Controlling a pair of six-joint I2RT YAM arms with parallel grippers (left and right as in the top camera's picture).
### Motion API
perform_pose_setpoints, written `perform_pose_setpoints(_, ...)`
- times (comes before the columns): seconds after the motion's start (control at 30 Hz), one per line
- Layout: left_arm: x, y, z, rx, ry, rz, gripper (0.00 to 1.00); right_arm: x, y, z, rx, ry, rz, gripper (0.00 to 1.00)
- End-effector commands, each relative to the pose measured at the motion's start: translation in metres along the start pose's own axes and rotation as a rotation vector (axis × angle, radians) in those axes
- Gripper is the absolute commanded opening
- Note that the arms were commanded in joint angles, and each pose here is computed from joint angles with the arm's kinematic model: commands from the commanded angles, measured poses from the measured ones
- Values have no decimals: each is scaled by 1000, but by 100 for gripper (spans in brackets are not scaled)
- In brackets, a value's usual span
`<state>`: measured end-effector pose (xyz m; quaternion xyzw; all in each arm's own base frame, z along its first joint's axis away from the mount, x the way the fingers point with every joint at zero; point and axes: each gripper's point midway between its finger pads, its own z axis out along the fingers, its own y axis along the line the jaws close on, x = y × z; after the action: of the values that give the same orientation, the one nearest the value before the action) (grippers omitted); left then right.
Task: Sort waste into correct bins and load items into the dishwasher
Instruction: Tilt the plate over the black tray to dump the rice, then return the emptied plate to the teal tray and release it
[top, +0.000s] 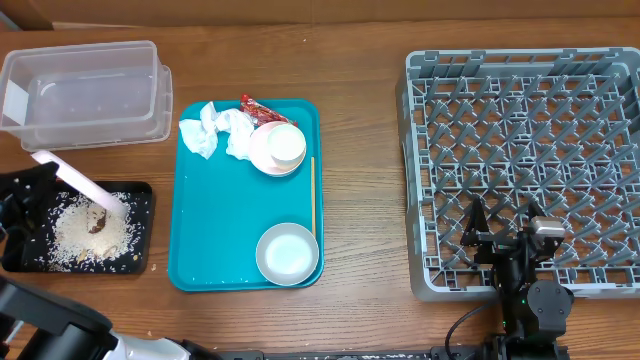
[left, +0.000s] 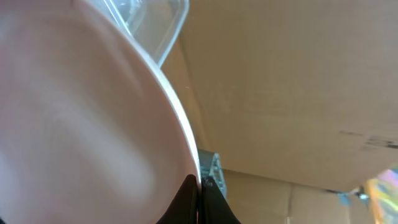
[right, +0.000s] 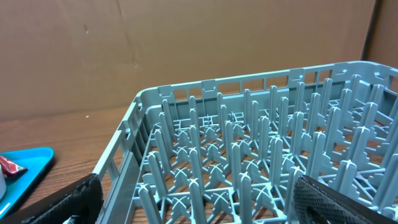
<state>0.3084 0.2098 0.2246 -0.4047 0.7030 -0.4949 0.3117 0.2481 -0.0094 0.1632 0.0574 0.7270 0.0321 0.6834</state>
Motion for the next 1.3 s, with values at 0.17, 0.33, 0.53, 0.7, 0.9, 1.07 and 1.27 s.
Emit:
perform_pose_setpoints(0.17, 19, -28, -5, 129, 24, 63, 4, 2, 0, 0, -1, -4, -2, 100)
perform_pose_setpoints(0.33, 48, -41, -4, 65, 73, 173, 4, 2, 0, 0, -1, -4, -2, 100)
perform_pose_setpoints(0.53, 106, -68, 15, -70, 196, 366, 4, 2, 0, 0, -1, -4, -2, 100)
perform_pose_setpoints(0.7, 160, -59, 44, -288, 378, 529, 4, 2, 0, 0, -1, -4, -2, 100)
perform_pose_setpoints(0.9, 208, -16, 98, -661, 530, 671, 4, 2, 0, 0, -1, -4, -2, 100)
perform_pose_setpoints(1.07, 225, 0, 126, -757, 516, 747, 4, 2, 0, 0, -1, -4, -3, 100)
perform_pose_setpoints(1.27, 229, 25, 143, -877, 442, 757, 4, 2, 0, 0, -1, -4, -2, 100)
